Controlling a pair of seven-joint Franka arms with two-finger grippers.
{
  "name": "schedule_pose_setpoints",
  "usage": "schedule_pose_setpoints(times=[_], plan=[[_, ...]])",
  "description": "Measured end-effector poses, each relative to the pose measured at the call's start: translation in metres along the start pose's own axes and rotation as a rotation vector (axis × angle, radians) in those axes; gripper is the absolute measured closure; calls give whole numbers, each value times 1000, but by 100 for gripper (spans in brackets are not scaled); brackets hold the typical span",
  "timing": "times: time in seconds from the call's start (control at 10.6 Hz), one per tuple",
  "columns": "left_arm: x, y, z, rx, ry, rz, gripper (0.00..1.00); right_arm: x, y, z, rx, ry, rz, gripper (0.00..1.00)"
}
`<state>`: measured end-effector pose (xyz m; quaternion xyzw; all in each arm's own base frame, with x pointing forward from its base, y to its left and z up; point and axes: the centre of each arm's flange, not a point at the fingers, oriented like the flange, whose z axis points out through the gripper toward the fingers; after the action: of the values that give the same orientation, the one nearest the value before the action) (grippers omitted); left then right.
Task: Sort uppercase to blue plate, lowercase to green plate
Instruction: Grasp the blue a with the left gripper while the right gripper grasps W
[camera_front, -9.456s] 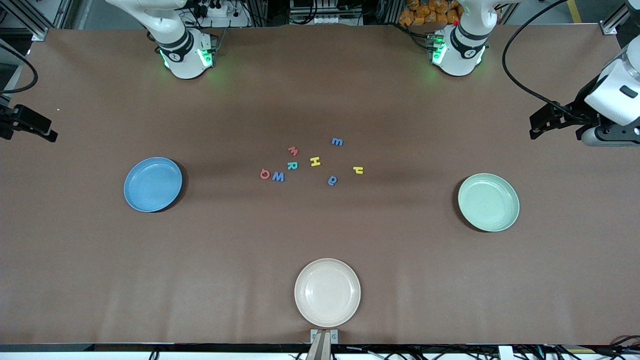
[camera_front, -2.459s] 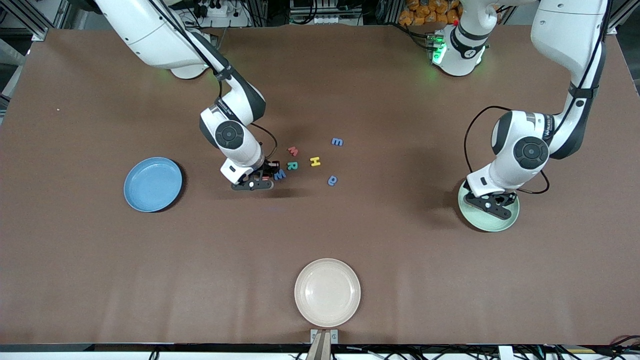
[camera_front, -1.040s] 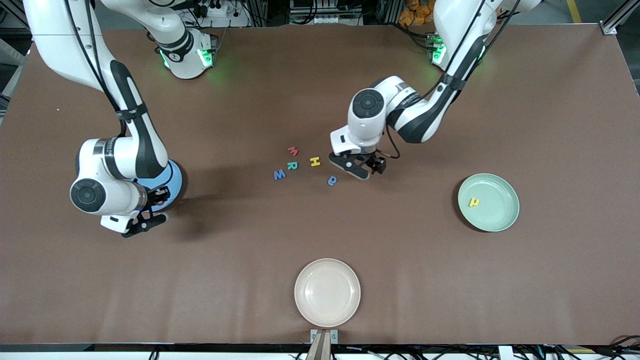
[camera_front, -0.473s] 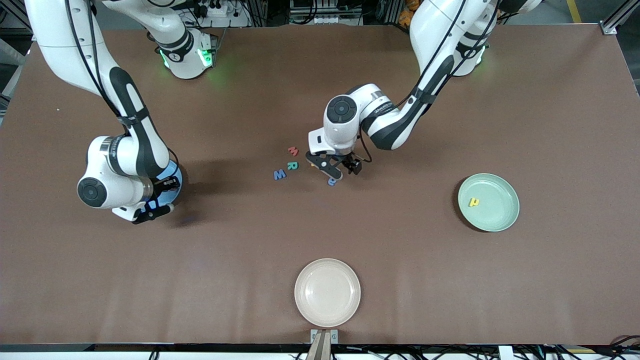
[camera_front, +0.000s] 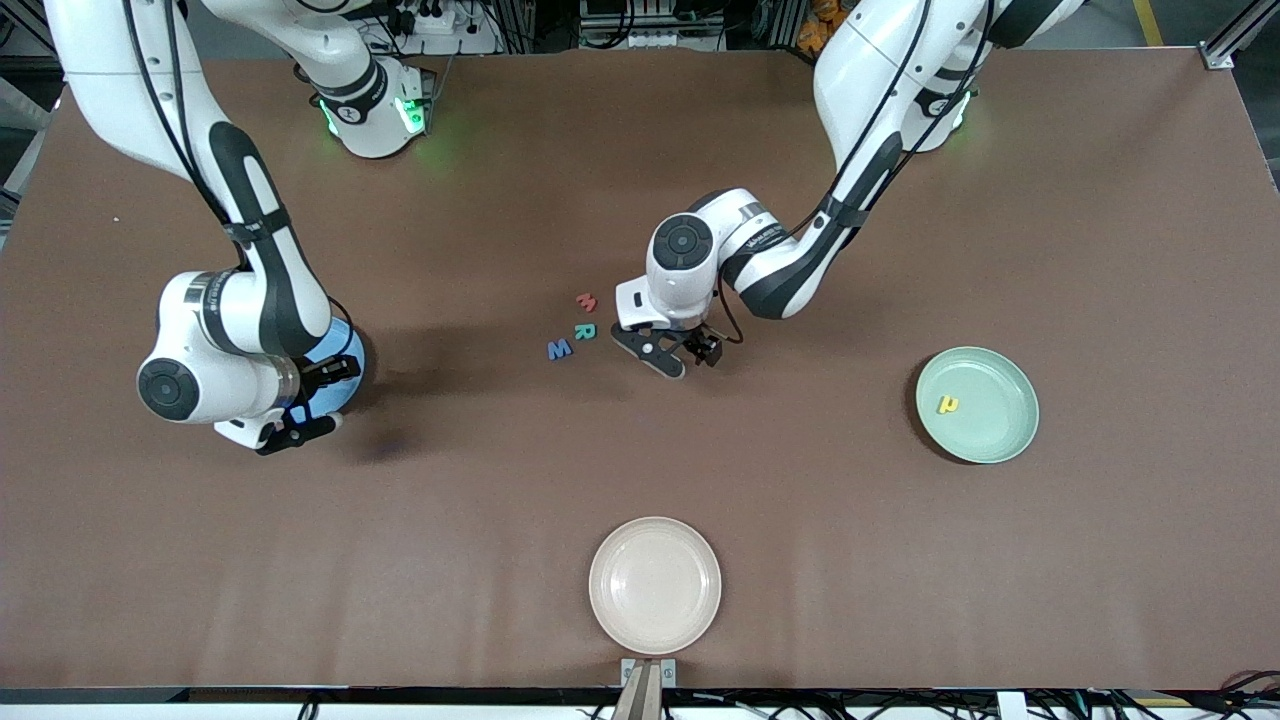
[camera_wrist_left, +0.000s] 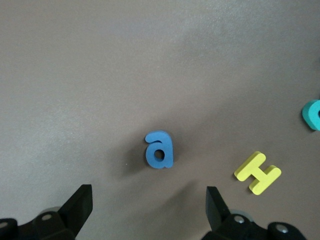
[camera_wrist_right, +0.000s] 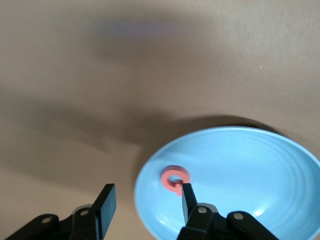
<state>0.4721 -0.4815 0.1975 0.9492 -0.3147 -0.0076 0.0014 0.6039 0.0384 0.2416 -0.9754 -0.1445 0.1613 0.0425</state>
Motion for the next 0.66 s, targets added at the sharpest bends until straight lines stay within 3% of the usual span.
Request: schedule_pose_setpoints(times=[0.28,0.57,0.66], plan=[[5,4,10,-4,-3,2,2,13,-93,-24,-23,42,105,37],[9,3,22,4,-10,2,7,26,-202,-10,-19,163,140,37],[9,2,23,4,-11,4,21,26,-225,3,-13,198,133,37]])
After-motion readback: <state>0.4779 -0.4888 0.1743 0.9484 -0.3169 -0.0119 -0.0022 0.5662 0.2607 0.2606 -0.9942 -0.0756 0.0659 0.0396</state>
